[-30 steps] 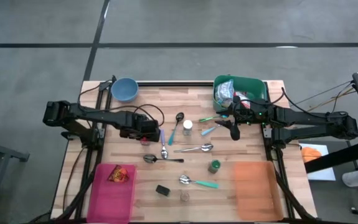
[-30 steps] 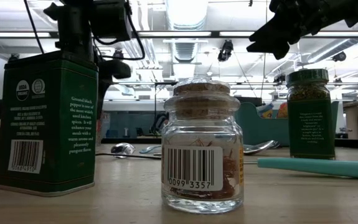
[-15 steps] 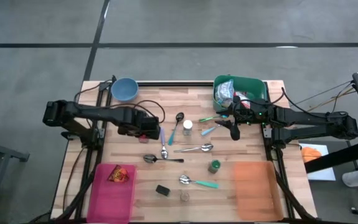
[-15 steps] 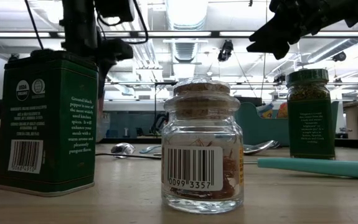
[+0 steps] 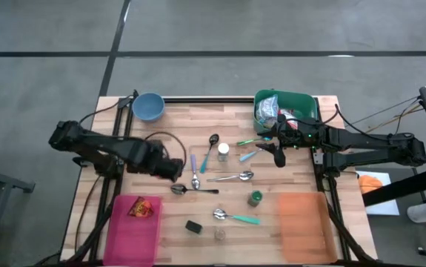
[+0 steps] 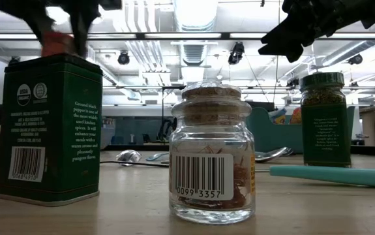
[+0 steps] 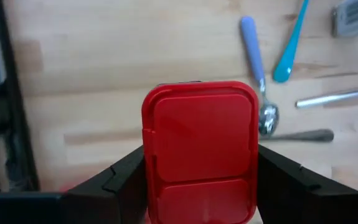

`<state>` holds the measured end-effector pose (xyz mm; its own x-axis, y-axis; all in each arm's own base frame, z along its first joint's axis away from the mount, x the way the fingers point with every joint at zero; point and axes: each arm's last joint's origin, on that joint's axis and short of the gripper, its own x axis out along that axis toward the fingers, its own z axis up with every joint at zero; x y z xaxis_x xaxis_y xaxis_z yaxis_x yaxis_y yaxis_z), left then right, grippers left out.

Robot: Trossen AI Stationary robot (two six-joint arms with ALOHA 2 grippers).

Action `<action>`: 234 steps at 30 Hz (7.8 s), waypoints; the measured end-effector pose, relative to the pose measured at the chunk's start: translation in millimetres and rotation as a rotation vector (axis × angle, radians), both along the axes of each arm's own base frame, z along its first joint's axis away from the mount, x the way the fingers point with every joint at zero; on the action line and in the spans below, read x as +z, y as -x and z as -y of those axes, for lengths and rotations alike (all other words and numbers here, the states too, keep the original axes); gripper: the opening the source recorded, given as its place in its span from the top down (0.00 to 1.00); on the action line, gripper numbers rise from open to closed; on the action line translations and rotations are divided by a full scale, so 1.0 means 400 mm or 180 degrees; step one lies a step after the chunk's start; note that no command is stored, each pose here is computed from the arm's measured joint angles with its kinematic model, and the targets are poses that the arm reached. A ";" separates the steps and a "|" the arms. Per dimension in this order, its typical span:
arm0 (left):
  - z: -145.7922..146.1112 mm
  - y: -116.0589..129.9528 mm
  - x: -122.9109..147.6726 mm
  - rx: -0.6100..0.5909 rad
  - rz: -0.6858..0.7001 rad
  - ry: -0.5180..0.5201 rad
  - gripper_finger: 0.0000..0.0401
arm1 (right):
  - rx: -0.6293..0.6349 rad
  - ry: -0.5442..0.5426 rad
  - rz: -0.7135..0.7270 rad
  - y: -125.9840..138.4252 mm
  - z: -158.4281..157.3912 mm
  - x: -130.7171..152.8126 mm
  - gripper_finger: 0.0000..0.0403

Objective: Pick & Place Food Item
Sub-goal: Put the red seasoning can into the pink bin, then put the white seasoning bottle into the pink bin

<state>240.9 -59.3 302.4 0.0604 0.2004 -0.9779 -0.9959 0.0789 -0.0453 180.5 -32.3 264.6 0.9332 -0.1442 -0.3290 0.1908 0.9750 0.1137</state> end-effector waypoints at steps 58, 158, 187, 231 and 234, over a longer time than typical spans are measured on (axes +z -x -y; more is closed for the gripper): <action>0.344 0.294 -0.100 0.0898 -0.0319 0.0304 0.39 | -0.0001 0.0000 0.0000 0.000 0.000 0.000 0.47; -0.061 -0.012 -0.035 -0.1528 0.0524 -0.1403 0.10 | -0.0002 0.0000 -0.0001 0.000 0.000 0.000 0.47; -0.161 -0.295 -0.157 -0.2722 0.0749 -0.2499 0.10 | -0.0002 0.0000 -0.0003 0.000 0.000 0.000 0.47; -0.170 -0.351 -0.307 -0.2719 0.0726 -0.2849 0.10 | -0.0002 -0.0001 -0.0009 0.000 0.000 -0.001 0.47; -0.169 -0.351 -0.290 -0.2756 0.0809 -0.2885 0.10 | -0.0002 -0.0001 -0.0009 0.000 0.000 -0.001 0.47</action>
<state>381.3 8.1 186.4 0.6690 0.5882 -0.4545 -0.5755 0.7968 0.1840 180.5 -32.3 264.3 0.9322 -0.1448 -0.3317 0.1918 0.9748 0.1135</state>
